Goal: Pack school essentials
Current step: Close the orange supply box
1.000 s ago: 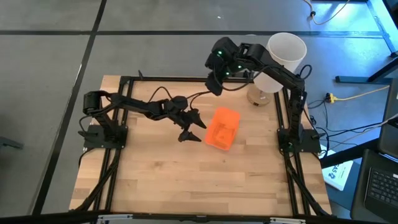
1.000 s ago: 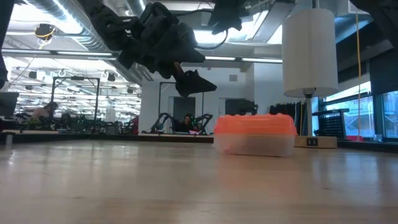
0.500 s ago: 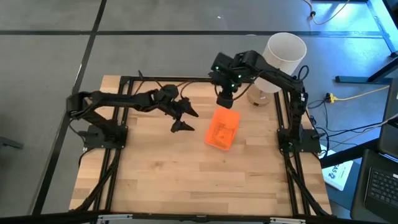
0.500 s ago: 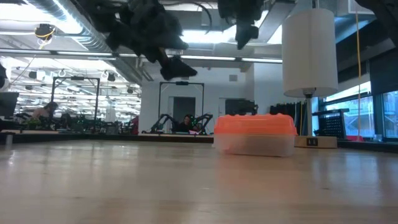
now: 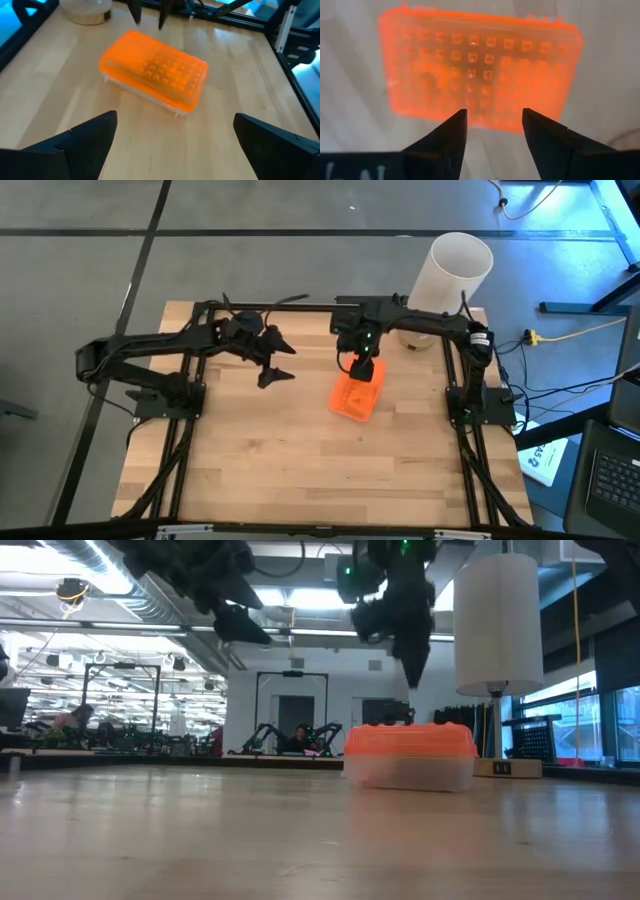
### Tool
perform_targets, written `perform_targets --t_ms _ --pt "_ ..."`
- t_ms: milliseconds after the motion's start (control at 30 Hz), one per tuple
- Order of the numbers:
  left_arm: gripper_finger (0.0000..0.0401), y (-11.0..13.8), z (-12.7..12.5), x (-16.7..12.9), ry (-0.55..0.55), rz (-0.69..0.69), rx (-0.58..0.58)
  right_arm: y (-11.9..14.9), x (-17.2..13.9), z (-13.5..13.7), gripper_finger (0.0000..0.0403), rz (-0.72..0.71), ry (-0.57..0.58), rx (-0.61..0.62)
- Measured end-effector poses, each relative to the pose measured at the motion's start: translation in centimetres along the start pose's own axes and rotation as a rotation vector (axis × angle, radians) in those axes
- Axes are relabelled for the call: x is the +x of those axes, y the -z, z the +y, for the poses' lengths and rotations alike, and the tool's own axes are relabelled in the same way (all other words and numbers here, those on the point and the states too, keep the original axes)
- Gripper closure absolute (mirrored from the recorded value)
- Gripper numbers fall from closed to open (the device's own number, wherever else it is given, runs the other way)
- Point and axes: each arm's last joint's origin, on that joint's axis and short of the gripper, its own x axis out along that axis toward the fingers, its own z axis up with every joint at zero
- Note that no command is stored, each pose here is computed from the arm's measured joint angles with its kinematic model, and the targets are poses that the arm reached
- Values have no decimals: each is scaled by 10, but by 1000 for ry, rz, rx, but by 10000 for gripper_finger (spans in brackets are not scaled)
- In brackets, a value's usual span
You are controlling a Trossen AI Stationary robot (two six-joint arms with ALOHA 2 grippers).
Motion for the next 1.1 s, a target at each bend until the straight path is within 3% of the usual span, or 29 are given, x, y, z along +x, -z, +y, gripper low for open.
perform_targets --t_ms 267,467,833,933,1100 --pt "7 1 -1 -3 -15 8 -4 4 57 -2 210 32 28 5" --pt "7 3 0 -3 -28 29 -20 9 82 -6 210 11 45 25" --pt "7 5 0 -3 -32 44 -43 9 88 -7 210 1 41 25" --pt "7 5 0 -3 -34 44 -46 1 88 -3 210 -79 36 -6" --pt "7 5 0 -3 -34 45 -46 -17 88 8 210 -258 44 -172"
